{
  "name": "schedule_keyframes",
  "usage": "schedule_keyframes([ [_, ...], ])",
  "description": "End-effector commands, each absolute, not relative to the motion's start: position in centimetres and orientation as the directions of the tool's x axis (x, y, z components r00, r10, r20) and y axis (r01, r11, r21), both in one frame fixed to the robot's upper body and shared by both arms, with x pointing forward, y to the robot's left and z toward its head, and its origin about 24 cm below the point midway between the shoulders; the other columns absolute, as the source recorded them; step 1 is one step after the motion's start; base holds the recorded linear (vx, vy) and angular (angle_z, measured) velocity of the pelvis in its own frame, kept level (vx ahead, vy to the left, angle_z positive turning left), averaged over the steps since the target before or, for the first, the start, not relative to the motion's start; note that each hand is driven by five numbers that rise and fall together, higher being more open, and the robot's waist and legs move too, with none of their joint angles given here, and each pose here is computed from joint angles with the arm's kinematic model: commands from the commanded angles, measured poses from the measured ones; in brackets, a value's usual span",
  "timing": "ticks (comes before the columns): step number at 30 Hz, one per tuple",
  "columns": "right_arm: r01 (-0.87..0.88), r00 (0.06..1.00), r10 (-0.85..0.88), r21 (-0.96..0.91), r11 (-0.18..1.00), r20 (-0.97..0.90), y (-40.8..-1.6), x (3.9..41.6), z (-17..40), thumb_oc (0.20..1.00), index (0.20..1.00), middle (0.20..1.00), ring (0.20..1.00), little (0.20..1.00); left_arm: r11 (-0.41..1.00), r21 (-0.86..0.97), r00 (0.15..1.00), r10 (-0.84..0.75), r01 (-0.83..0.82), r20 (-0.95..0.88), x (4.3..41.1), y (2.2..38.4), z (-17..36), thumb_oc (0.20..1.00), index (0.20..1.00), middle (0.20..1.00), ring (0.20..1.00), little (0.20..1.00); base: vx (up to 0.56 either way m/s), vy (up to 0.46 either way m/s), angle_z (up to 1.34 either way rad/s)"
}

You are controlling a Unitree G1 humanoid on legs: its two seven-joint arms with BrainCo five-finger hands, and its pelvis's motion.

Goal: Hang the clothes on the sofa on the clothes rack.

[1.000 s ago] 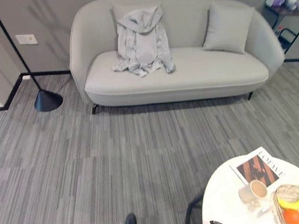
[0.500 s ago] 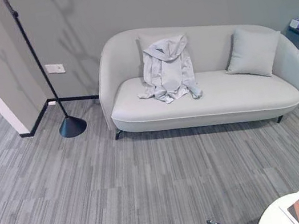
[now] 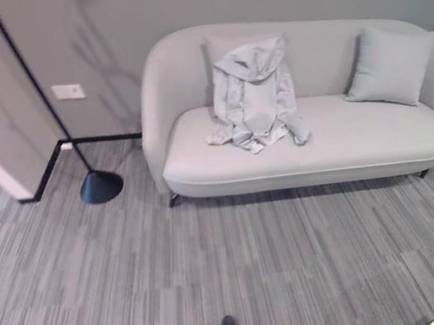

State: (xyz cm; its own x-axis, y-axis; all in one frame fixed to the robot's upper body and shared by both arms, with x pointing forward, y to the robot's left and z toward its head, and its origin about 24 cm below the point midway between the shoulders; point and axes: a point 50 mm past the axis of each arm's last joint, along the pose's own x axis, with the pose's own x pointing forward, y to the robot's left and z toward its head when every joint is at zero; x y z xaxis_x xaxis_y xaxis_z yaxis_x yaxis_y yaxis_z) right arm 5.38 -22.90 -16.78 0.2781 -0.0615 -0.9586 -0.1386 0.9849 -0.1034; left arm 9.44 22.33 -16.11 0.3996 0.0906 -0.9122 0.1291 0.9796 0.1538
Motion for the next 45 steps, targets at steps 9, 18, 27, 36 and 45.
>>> schedule_keyframes([
  [9, -0.119, 0.424, -0.104, -0.169, 0.978, -0.9, -24.4, 10.1, -15.4, 1.0, 1.0, 1.0, 1.0, 1.0, 0.977, 0.166, 0.489, 0.079, 0.137, -0.868, 12.8, 22.7, -15.0, 1.0, 1.0, 1.0, 1.0, 1.0, 0.22, -0.153, -0.46],
  [18, -0.205, 0.452, -0.015, -0.12, 0.971, -0.892, -21.7, 12.5, -15.4, 1.0, 1.0, 1.0, 1.0, 1.0, 0.973, 0.192, 0.41, 0.125, 0.126, -0.903, 10.7, 24.0, -15.5, 1.0, 1.0, 1.0, 1.0, 1.0, 0.32, 0.082, -0.26],
  [27, -0.27, 0.468, 0.041, -0.099, 0.958, -0.883, -20.3, 13.7, -15.2, 1.0, 1.0, 1.0, 1.0, 1.0, 0.973, 0.215, 0.427, 0.158, 0.088, -0.89, 11.3, 24.7, -15.2, 1.0, 1.0, 1.0, 1.0, 1.0, 0.27, 0.135, -0.45],
  [36, -0.274, 0.449, 0.057, -0.077, 0.959, -0.892, -19.5, 13.1, -15.6, 1.0, 1.0, 1.0, 1.0, 1.0, 0.972, 0.221, 0.483, 0.156, 0.081, -0.862, 13.2, 24.4, -14.6, 1.0, 1.0, 1.0, 1.0, 1.0, 0.15, -0.129, 0.31],
  [45, -0.282, 0.455, 0.014, -0.129, 0.951, -0.89, -21.1, 13.1, -15.3, 1.0, 1.0, 1.0, 1.0, 1.0, 0.974, 0.207, 0.447, 0.146, 0.09, -0.883, 11.6, 23.9, -15.3, 1.0, 1.0, 1.0, 1.0, 1.0, 0.1, -0.269, 0.1],
])
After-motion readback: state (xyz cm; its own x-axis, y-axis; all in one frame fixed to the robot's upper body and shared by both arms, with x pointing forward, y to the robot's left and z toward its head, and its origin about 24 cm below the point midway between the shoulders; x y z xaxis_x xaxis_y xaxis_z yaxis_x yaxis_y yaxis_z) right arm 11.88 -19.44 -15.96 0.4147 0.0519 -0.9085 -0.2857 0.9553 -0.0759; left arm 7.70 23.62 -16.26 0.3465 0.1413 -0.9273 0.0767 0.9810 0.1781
